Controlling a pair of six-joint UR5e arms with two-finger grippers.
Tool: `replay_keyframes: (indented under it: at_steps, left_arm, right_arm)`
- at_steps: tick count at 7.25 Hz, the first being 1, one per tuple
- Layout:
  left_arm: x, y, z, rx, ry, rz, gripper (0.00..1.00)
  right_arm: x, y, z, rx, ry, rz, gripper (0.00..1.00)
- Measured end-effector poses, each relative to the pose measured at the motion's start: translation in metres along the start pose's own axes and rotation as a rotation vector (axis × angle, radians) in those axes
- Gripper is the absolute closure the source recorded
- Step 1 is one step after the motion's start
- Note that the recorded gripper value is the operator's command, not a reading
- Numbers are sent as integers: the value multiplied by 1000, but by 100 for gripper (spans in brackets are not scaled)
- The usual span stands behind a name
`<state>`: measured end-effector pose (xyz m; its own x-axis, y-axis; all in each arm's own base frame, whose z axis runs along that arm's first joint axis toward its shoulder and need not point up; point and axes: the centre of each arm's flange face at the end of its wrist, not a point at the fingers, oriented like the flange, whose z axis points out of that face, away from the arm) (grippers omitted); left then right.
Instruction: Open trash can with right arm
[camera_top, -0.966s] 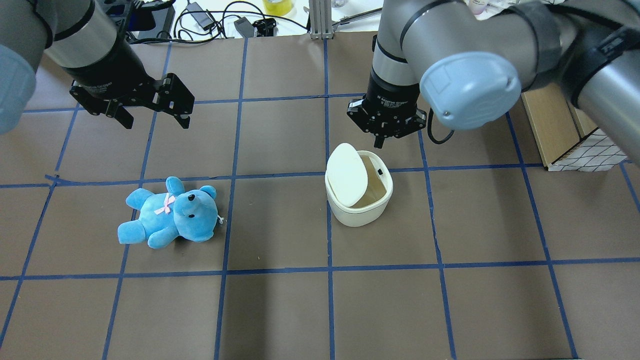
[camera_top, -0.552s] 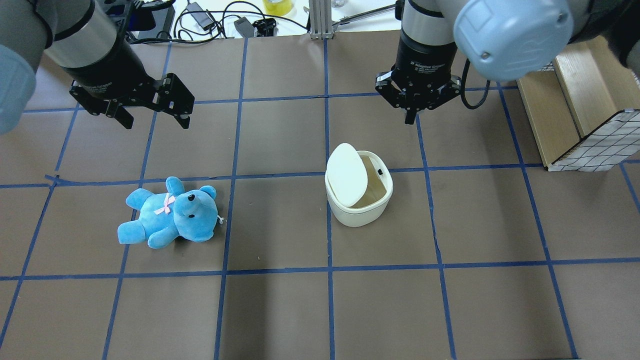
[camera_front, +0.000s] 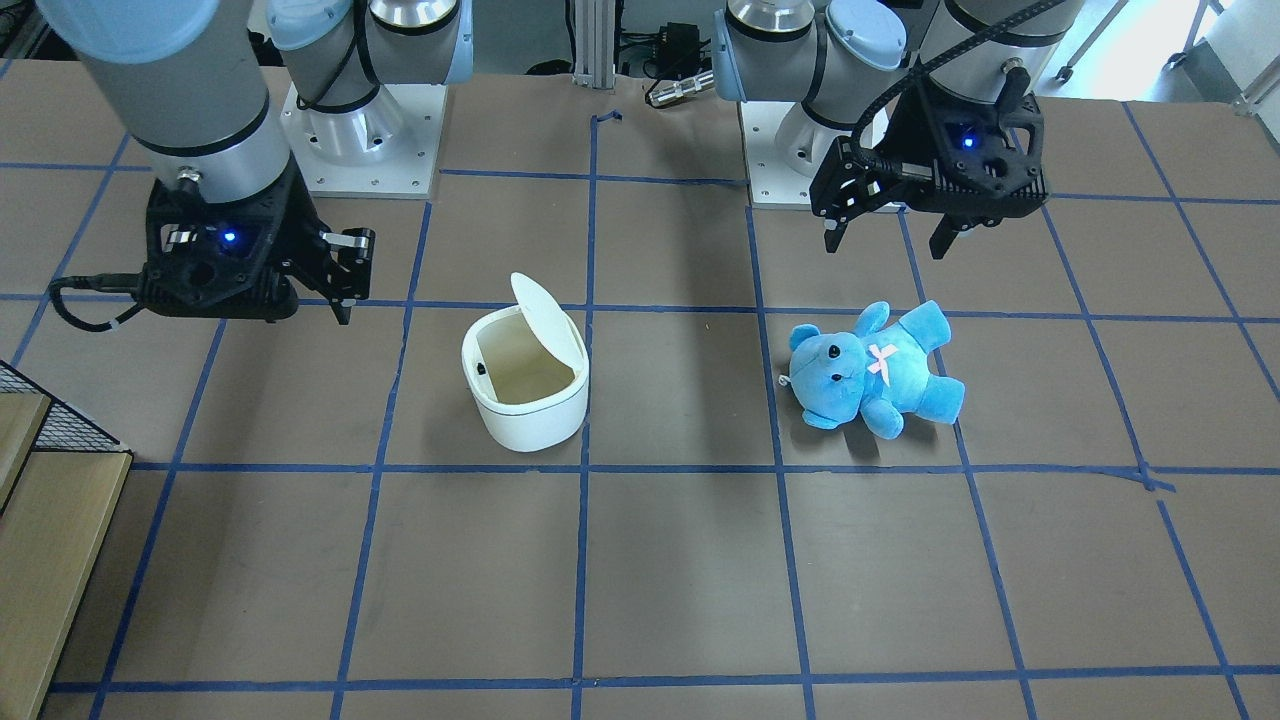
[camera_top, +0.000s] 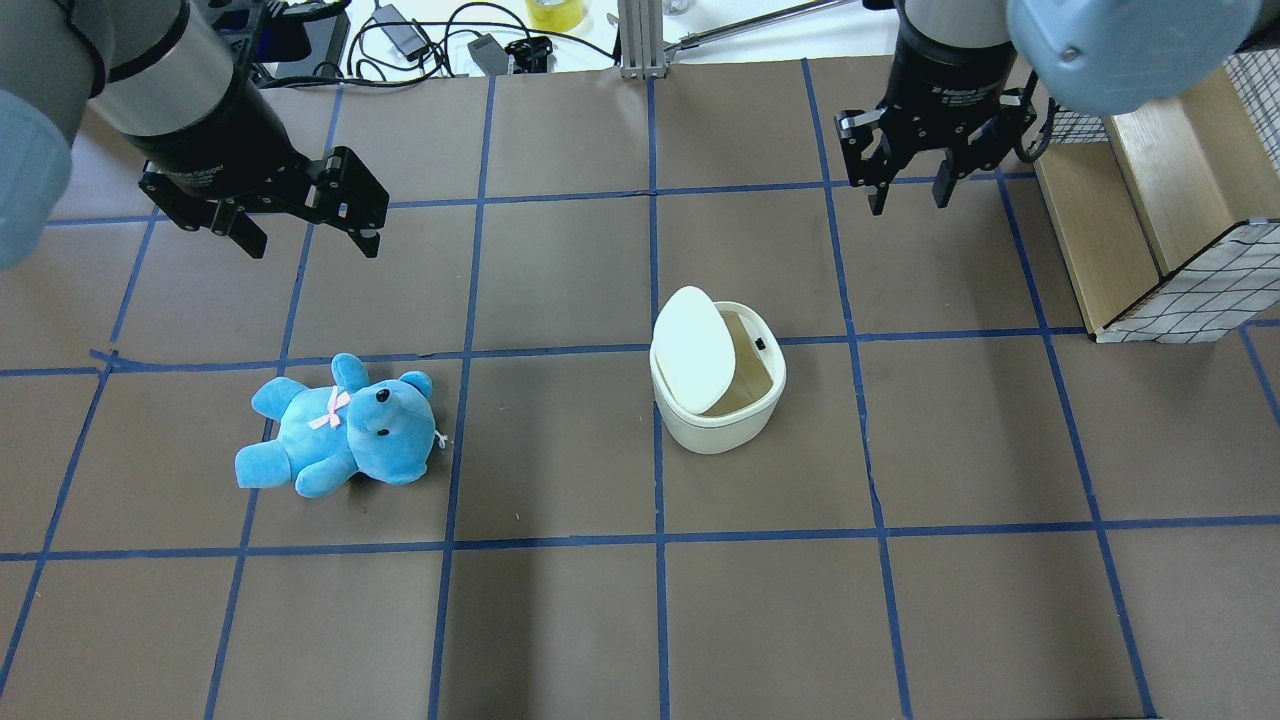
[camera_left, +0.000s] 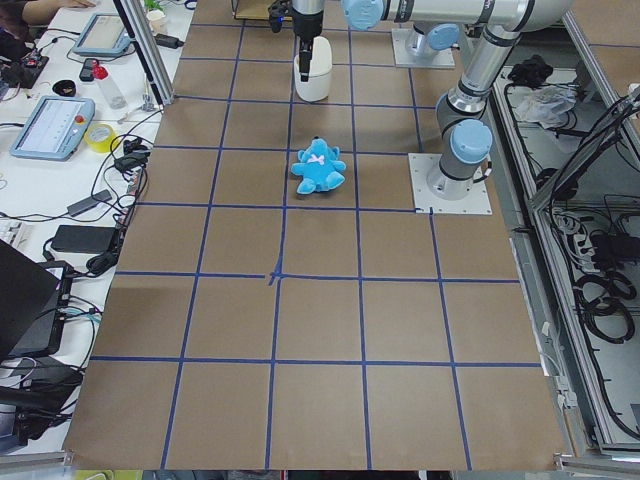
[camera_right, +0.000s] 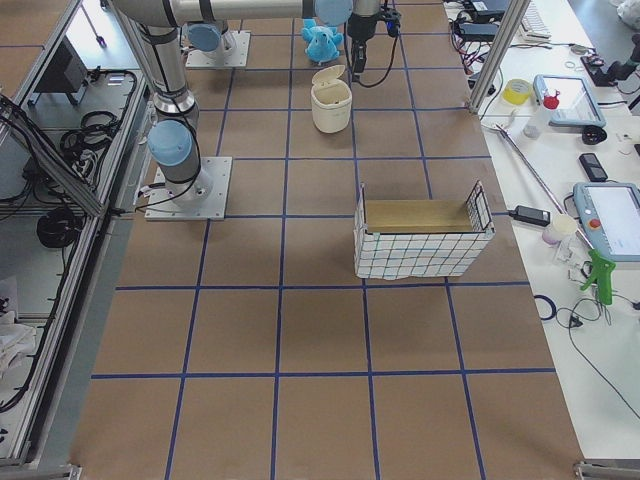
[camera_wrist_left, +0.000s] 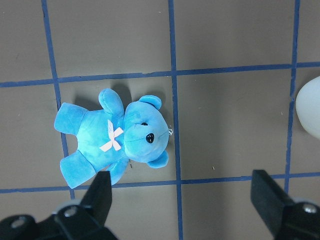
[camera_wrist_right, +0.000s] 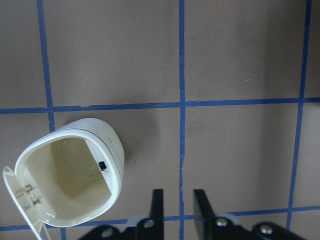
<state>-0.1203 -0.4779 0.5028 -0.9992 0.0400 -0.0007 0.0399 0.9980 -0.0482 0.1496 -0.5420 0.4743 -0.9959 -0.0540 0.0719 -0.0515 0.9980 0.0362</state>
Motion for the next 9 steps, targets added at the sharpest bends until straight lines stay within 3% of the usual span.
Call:
replay_keyframes:
  at_steps: [4, 7, 9]
  left_arm:
    - [0, 0, 0, 0, 0, 1, 0]
    - [0, 0, 0, 0, 0, 1, 0]
    - [0, 0, 0, 0, 0, 1, 0]
  right_arm:
    - [31, -5, 3, -16, -15, -48, 1]
    - [25, 5, 6, -84, -80, 5, 1]
    - [23, 9, 3, -88, -102, 30, 1]
